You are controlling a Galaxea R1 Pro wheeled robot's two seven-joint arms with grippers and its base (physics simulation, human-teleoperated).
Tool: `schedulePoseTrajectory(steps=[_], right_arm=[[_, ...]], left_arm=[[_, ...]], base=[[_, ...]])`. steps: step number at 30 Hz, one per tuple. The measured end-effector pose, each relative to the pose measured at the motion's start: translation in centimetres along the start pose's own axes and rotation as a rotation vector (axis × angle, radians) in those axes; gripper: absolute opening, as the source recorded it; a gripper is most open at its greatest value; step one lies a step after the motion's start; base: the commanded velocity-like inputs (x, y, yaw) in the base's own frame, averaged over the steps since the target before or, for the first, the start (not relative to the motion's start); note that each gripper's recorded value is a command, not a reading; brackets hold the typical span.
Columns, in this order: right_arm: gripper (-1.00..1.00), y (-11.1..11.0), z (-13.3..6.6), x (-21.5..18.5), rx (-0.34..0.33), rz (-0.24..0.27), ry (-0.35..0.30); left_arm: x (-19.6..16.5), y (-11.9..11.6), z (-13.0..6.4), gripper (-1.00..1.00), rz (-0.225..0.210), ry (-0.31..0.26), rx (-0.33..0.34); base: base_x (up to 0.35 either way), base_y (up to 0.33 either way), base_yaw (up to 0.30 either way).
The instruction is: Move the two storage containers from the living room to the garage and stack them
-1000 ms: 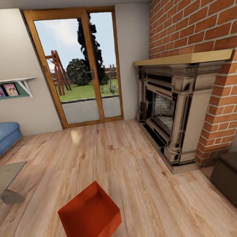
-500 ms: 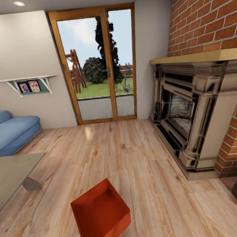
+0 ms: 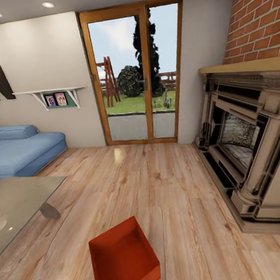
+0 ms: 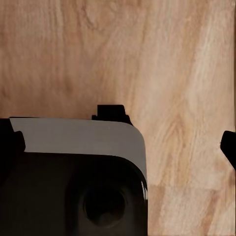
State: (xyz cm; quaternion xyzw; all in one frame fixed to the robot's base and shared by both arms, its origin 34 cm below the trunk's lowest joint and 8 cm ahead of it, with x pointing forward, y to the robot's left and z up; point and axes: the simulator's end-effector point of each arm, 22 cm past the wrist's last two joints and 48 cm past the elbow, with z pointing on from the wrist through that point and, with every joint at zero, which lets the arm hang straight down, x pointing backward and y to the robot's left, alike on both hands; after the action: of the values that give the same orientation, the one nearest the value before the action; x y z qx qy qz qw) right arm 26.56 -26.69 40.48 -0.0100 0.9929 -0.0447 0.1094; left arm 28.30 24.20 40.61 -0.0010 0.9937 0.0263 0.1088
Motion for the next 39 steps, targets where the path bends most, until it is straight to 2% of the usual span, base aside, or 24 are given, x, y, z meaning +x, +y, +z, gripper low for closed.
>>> schedulePoseTrajectory(steps=[11, 20, 26, 39], right_arm=[[1.00, 0.00, 0.00, -0.01, 0.000, 0.000, 0.000], [1.00, 0.02, 0.00, 0.00, -0.001, 0.000, 0.000], [1.00, 0.02, 0.01, 0.02, -0.001, 0.000, 0.001], [1.00, 0.01, 0.01, 0.02, 0.000, 0.000, 0.001]], left_arm=[[0.01, 0.01, 0.00, 1.00, 0.000, 0.000, 0.000], [-0.03, 0.10, 0.01, 1.00, -0.001, -0.001, -0.002], [-0.09, 0.14, 0.03, 1.00, -0.001, -0.002, -0.003], [-0.08, 0.15, 0.03, 1.00, -0.001, -0.002, -0.003]], base=[[0.246, -0.123, 0.268], [0.237, -0.018, 0.252], [0.023, 0.000, 0.036], [0.000, 0.000, 0.259]])
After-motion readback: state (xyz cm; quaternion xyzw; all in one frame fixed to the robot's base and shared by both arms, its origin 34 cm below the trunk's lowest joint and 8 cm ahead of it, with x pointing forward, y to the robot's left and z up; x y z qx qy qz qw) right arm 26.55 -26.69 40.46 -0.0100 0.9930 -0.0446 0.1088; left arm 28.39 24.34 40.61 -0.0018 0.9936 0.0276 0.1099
